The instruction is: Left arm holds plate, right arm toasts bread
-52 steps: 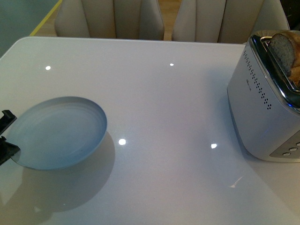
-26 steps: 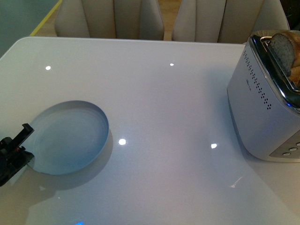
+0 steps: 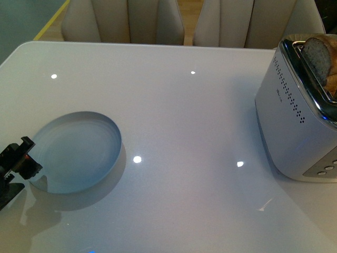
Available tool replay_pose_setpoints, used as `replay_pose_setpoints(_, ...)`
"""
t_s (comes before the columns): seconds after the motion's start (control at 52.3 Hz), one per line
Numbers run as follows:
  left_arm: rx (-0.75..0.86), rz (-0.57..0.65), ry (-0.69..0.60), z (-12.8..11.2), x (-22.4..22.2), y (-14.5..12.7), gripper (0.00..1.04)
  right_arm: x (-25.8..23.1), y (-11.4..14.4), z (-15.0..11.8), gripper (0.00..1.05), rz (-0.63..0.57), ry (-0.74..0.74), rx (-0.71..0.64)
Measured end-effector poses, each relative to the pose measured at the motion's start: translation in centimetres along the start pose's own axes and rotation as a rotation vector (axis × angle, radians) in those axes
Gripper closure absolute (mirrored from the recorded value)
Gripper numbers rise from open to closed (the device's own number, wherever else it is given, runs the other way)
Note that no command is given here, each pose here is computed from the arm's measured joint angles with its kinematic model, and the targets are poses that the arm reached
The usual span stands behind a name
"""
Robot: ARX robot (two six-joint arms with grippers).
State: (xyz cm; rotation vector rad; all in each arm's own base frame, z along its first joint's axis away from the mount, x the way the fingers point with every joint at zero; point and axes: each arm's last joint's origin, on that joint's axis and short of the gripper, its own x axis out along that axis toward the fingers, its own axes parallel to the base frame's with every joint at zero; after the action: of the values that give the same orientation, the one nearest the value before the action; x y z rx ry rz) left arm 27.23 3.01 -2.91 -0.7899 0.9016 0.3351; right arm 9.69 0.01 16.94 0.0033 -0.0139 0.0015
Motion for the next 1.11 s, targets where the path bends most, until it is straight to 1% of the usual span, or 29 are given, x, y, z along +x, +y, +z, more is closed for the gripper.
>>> replay_pose_setpoints(0.115,0.018,-0.009,-0.046,1.4,-2.0,-1.0,0.22,0.0,0.0,0.0,0.09,0.0,0.0,0.0)
replay_pose_setpoints(0.134,0.019,-0.01,-0.052,1.5,-2.2,-1.1,0.2,0.0,0.0,0.0,0.09,0.0,0.0,0.0)
replay_pose_setpoints(0.191,0.034,-0.01,-0.085,2.1,-3.4,-1.7,0.1,0.0,0.0,0.0,0.09,0.0,0.0,0.0)
replay_pose_setpoints(0.229,0.046,-0.01,-0.104,2.5,-4.1,-2.1,0.06,0.0,0.0,0.0,0.09,0.0,0.0,0.0)
replay_pose_setpoints(0.287,0.075,-0.005,-0.144,3.1,-5.5,-2.8,0.08,0.0,0.0,0.0,0.09,0.0,0.0,0.0)
replay_pose_setpoints(0.382,0.129,-0.006,-0.231,3.9,-8.7,-4.7,0.07,0.0,0.0,0.0,0.09,0.0,0.0,0.0)
replay_pose_setpoints(0.478,0.149,-0.024,-0.312,4.2,-11.5,-6.5,0.07,0.0,0.0,0.0,0.09,0.0,0.0,0.0)
replay_pose_setpoints(0.554,0.159,-0.018,-0.367,4.3,-13.1,-7.4,0.07,0.0,0.0,0.0,0.09,0.0,0.0,0.0)
replay_pose_setpoints(0.611,0.149,-0.015,-0.383,4.3,-14.4,-7.9,0.07,0.0,0.0,0.0,0.09,0.0,0.0,0.0)
replay_pose_setpoints(0.707,0.141,-0.018,-0.42,4.0,-16.2,-8.7,0.07,0.0,0.0,0.0,0.09,0.0,0.0,0.0)
replay_pose_setpoints(0.821,0.161,-0.029,-0.448,3.0,-18.3,-10.1,0.07,0.0,0.0,0.0,0.09,0.0,0.0,0.0)
replay_pose_setpoints(1.108,0.18,-0.054,-0.488,1.0,-21.2,-13.0,0.07,0.0,0.0,0.0,0.09,0.0,0.0,0.0)
